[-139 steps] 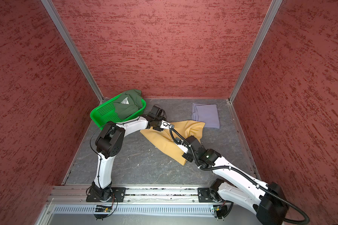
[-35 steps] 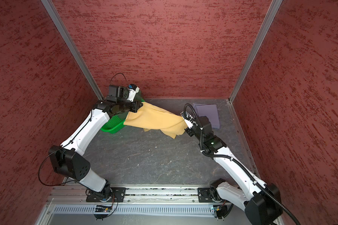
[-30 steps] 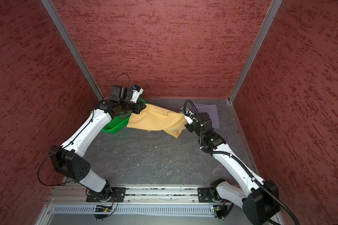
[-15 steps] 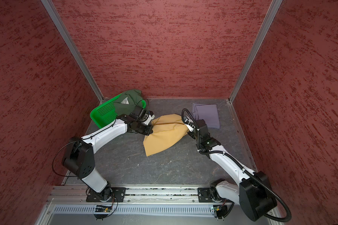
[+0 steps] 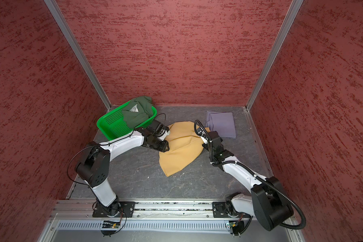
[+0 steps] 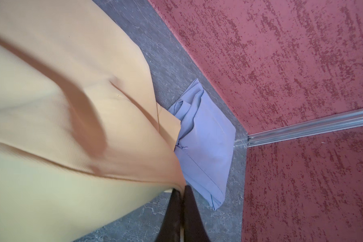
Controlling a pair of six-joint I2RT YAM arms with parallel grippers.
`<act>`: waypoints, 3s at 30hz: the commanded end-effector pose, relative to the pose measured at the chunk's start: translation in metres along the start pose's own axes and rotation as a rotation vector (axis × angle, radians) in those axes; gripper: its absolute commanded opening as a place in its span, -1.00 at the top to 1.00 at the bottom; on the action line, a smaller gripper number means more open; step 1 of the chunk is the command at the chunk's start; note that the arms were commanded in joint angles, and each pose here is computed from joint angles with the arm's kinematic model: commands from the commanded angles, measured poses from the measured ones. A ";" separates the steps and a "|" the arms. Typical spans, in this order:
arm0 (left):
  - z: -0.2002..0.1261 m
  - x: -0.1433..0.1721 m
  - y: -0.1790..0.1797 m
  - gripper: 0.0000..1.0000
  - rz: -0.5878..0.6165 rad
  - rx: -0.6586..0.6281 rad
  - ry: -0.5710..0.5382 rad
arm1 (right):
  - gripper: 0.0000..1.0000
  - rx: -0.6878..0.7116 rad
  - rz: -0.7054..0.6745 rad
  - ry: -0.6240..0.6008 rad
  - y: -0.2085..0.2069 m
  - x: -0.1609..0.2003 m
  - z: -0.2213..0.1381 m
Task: Fold and stack skirts
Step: Flatten out the skirt at the center of the table.
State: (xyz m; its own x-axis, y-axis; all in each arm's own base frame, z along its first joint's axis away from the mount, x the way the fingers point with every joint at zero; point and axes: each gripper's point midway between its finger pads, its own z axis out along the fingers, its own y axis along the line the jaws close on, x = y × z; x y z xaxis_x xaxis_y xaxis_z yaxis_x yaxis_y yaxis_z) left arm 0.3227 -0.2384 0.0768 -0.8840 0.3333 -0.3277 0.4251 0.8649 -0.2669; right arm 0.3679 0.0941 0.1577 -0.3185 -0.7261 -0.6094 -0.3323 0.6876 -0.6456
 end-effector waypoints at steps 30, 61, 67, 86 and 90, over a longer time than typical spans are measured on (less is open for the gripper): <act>0.021 0.026 0.019 0.02 0.758 -0.178 0.112 | 1.00 0.008 0.037 -0.086 -0.007 -0.016 -0.004; 0.019 0.007 0.031 1.00 0.655 -0.197 0.140 | 1.00 -0.009 0.039 -0.084 -0.004 -0.017 -0.004; 0.003 0.001 0.034 0.76 0.653 -0.244 0.115 | 1.00 -0.018 0.032 -0.077 -0.001 -0.014 -0.003; 0.008 0.006 0.036 0.99 0.628 -0.247 0.155 | 1.00 -0.019 0.040 -0.083 -0.002 -0.016 -0.004; -0.002 -0.002 0.042 1.00 0.624 -0.303 0.126 | 1.00 -0.017 0.050 -0.085 -0.003 -0.017 -0.005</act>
State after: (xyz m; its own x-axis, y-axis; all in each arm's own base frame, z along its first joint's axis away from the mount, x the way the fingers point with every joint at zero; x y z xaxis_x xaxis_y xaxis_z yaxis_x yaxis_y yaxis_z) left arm 0.3312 -0.2033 0.0536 -0.5089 0.8370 -0.2014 0.8263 0.5405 0.1583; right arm 0.3693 0.1037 0.1615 -0.2807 -0.7070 -0.6492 -0.3479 0.7053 -0.6177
